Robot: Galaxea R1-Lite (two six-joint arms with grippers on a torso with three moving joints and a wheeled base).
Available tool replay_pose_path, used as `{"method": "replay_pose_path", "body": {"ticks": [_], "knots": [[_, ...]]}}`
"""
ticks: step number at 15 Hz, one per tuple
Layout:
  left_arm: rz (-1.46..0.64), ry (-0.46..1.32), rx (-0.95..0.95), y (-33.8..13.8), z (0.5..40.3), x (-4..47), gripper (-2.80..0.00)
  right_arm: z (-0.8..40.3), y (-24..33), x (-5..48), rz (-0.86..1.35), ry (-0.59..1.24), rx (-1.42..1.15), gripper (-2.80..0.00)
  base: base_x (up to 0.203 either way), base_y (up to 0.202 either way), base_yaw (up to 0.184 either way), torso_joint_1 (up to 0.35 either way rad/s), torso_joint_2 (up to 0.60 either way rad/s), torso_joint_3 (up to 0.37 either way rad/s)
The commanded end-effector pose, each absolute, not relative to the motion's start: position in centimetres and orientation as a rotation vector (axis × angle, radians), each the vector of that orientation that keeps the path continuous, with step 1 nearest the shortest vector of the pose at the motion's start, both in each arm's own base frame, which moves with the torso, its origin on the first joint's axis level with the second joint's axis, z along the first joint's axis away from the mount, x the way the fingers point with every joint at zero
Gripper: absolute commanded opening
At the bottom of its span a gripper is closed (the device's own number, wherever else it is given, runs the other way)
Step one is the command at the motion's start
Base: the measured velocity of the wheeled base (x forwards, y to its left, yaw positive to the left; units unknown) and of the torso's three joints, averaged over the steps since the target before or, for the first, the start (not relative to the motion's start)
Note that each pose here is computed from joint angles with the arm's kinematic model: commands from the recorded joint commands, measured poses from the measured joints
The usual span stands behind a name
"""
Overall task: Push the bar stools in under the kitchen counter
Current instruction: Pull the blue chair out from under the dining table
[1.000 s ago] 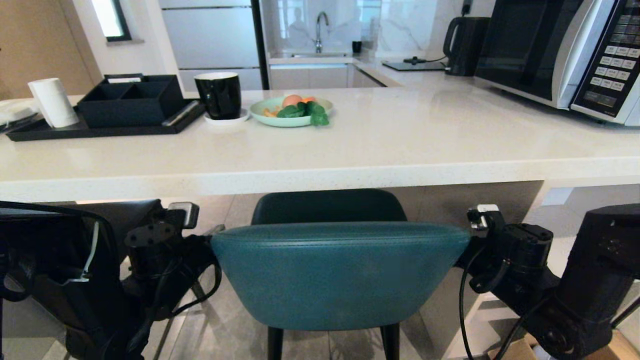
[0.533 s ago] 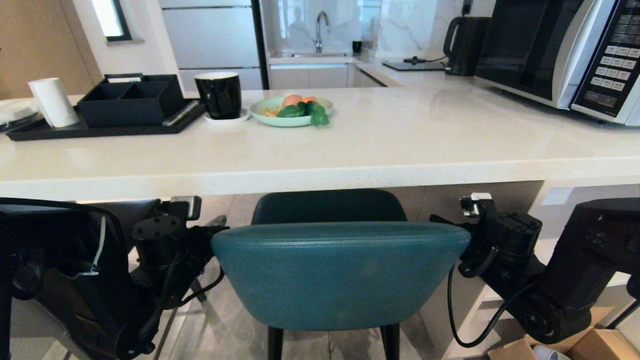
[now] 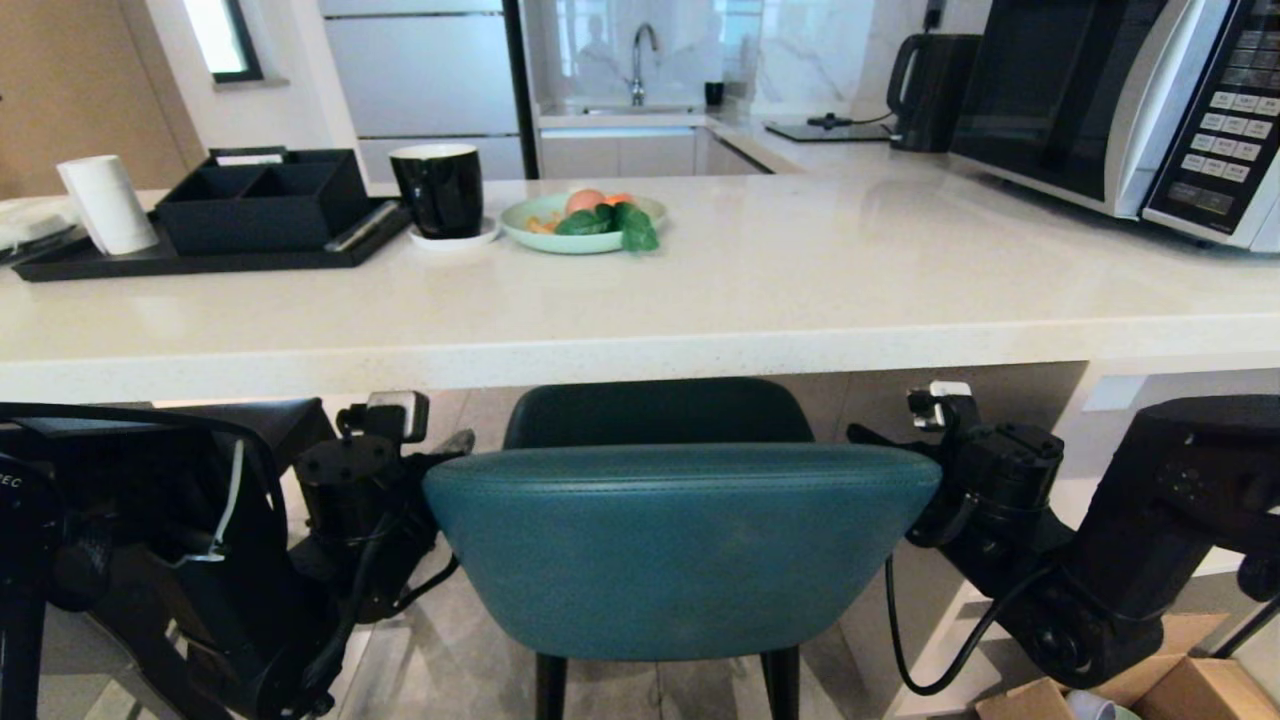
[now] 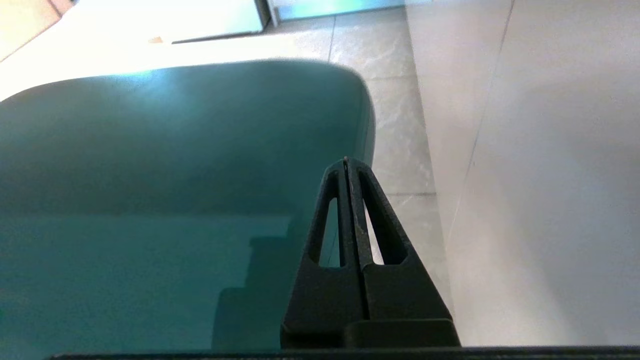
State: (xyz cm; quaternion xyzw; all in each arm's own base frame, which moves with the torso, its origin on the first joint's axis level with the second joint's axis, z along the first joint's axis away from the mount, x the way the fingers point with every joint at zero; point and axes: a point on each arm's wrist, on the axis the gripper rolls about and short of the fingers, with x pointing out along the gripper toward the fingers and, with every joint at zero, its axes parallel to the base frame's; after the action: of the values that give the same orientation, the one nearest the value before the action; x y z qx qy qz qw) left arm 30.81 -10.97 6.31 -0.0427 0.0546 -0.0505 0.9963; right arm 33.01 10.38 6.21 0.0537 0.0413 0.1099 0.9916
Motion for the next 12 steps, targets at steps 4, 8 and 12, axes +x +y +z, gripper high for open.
{"method": "replay_pose_path", "body": {"ticks": [4,8,12], "knots": [[-0.085,0.164,-0.066,-10.6,5.4,29.5,-2.80,6.0,10.2,32.1,0.219,0.105,0.102,-2.80,0.000,0.000,0.000,0.000,0.00,0.000],[-0.057,0.176,-0.057,-10.5,5.0,29.5,-2.80,5.9,10.2,32.1,0.206,0.107,0.101,-2.80,0.000,0.000,0.000,0.000,0.00,0.000],[-0.076,0.183,-0.055,-11.3,4.8,29.2,-2.80,6.0,10.4,32.1,0.209,0.104,0.100,-2.80,0.000,0.000,0.000,0.000,0.00,0.000]]}}
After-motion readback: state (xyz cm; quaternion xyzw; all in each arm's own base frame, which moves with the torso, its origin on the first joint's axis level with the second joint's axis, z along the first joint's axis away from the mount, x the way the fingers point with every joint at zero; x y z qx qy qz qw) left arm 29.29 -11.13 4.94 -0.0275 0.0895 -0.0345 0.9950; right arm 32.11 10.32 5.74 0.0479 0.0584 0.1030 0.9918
